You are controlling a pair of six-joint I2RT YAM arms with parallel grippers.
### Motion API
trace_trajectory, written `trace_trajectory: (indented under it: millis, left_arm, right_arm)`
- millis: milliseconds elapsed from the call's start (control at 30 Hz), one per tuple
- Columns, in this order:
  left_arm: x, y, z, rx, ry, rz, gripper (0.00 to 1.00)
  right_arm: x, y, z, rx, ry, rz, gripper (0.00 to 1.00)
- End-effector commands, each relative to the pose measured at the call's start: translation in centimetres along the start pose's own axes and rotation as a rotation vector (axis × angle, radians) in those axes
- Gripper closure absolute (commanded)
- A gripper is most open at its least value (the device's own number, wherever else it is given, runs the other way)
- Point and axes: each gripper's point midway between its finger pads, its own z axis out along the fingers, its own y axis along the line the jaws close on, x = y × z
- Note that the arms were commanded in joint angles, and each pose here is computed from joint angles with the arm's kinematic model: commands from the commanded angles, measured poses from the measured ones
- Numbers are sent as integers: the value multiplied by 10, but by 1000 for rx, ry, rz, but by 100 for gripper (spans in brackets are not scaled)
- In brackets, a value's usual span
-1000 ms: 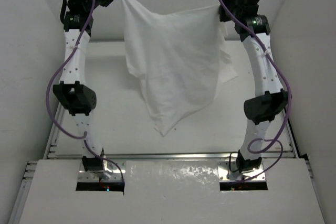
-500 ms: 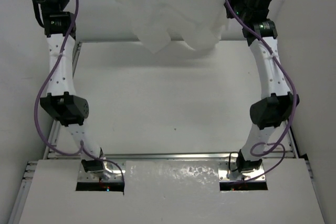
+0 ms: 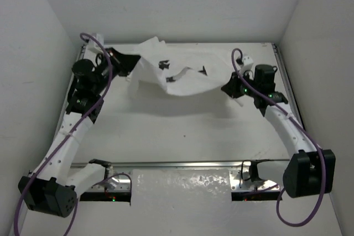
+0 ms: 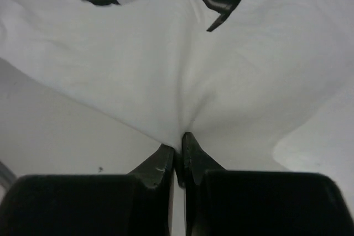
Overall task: Fold and stack the t-shirts
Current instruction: Flatten out the tshirt
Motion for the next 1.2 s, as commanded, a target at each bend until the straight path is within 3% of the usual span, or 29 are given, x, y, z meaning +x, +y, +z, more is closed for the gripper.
trace_trajectory:
  millis: [0, 67, 100, 133, 167, 200, 233, 400, 433, 567, 733, 833, 933, 1033, 1067, 1167]
  left_arm:
    - [54, 52, -34, -328, 61, -244, 100]
    - [107, 54, -63, -331, 155, -348, 84]
    - [130, 51, -73, -318, 207, -367, 71]
    - [163, 47, -94, -276, 291, -382, 43]
    - [179, 43, -104, -258, 333, -390, 23]
    - [192, 40, -115, -241, 365, -408, 15]
    - [205, 28, -129, -174, 394, -436, 11]
    - [175, 33, -134, -257, 259, -405, 9]
    - [167, 47, -128, -320, 206, -392, 16]
    - [164, 89, -97, -513, 181, -406, 17]
    - [198, 153, -41, -778, 369, -377, 10]
    - [222, 194, -45, -1009, 450, -363, 8]
    - [252, 204, -62, -1052, 498, -367, 9]
    - [276, 214, -80, -1074, 516, -364, 12]
    - [286, 217, -81, -1070, 535, -368, 14]
    - [317, 218, -95, -1064, 646, -389, 40]
  right_arm:
    - [42, 33, -9, -119, 44, 131, 89]
    - [70, 43, -14, -138, 92, 243, 53]
    - [104, 43, -18, -117, 144, 298, 38]
    - [107, 45, -27, -96, 121, 296, 29]
    - [125, 38, -31, -39, 132, 313, 26]
    - [123, 42, -36, -42, 114, 309, 21]
    - [114, 31, -44, 51, 80, 308, 5]
    - [99, -6, -38, 256, 124, 364, 1]
    - [102, -16, -24, 283, 180, 389, 1]
    - [97, -44, 13, 339, 228, 396, 1]
    - [136, -70, 44, 451, 411, 415, 8]
    - [164, -51, 49, 427, 476, 407, 10]
    - [182, -30, 54, 428, 510, 302, 10]
    - [197, -31, 55, 445, 573, 330, 10]
    - [201, -31, 55, 444, 580, 337, 10]
    - [221, -28, 52, 456, 630, 392, 10]
